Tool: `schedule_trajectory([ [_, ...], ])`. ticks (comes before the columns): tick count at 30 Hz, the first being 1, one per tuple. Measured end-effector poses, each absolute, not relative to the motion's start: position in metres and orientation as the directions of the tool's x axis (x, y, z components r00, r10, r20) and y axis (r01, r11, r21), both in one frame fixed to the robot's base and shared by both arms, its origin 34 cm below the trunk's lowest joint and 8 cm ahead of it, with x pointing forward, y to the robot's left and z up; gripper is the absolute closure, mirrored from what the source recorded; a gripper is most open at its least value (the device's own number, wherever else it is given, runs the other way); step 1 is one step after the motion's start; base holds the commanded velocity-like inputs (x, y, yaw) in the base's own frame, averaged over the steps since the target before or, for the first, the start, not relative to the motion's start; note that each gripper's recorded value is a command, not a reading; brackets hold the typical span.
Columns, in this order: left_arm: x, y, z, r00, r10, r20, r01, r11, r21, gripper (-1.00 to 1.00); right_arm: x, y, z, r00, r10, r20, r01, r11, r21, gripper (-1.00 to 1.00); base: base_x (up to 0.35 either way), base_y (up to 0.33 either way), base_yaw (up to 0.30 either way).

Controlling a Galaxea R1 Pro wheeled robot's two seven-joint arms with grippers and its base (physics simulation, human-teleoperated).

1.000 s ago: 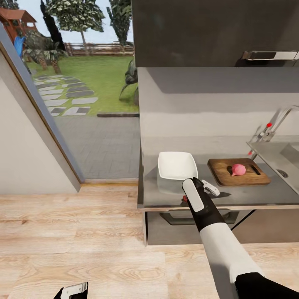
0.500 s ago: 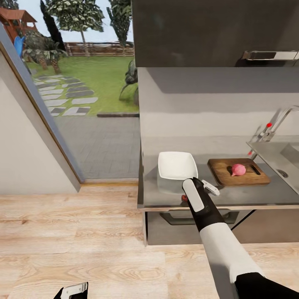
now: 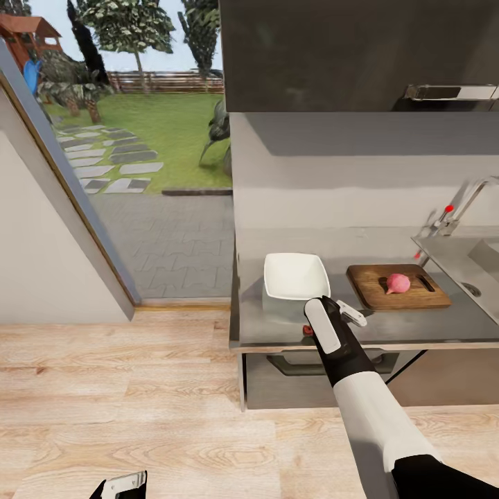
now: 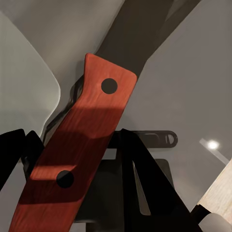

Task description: In the kitchen, take the Vidalia onion out of the sink, dice it on the chopping board with the paring knife, put the diced onion into the bowl on the countertop, then place both the paring knife and the chopping board into the sink.

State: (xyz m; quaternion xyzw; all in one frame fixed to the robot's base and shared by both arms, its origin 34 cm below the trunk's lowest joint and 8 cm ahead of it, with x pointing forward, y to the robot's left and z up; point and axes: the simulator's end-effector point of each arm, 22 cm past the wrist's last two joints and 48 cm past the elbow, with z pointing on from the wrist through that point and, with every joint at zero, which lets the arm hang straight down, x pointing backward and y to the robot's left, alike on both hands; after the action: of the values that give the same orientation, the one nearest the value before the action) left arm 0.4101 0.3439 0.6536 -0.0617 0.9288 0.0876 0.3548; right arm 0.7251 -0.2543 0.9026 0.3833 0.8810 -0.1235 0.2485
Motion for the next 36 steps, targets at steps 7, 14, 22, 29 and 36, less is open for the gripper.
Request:
schedule_trajectory([
  [7, 0.4101, 0.3439, 0.6536, -0.741, -0.053, -0.67, -0.177, 0.977, 0.119, -1.0, 0.7251, -0.2543, 0.9026, -0.583, 0.614, -0.533, 0.737, 0.676, -0.027, 1.0, 0.0, 0.0, 0.0],
  [14, 0.4101, 0.3439, 0.6536, -0.741, -0.053, -0.67, -0.177, 0.977, 0.119, -1.0, 0.7251, -0.2544, 0.9026, -0.583, 0.614, -0.532, 0.737, 0.676, -0.027, 1.0, 0.0, 0.0, 0.0],
  [22, 0.4101, 0.3439, 0.6536, -0.741, -0.053, -0.67, -0.177, 0.977, 0.119, -1.0, 0.7249, -0.2546, 0.9026, -0.583, 0.614, -0.532, 0.737, 0.675, -0.028, 1.0, 0.0, 0.0, 0.0],
  [29, 0.4102, 0.344, 0.6537, -0.74, -0.053, -0.67, -0.178, 0.977, 0.119, -1.0, 0.7247, -0.2546, 0.9027, -0.583, 0.614, -0.533, 0.737, 0.675, -0.029, 1.0, 0.0, 0.0, 0.0],
  [36, 0.4122, 0.3439, 0.655, -0.737, -0.053, -0.674, -0.178, 0.977, 0.118, -1.0, 0.7239, -0.2556, 0.9028, -0.582, 0.611, -0.536, 0.738, 0.673, -0.034, 1.0, -0.028, 0.0, 0.0],
])
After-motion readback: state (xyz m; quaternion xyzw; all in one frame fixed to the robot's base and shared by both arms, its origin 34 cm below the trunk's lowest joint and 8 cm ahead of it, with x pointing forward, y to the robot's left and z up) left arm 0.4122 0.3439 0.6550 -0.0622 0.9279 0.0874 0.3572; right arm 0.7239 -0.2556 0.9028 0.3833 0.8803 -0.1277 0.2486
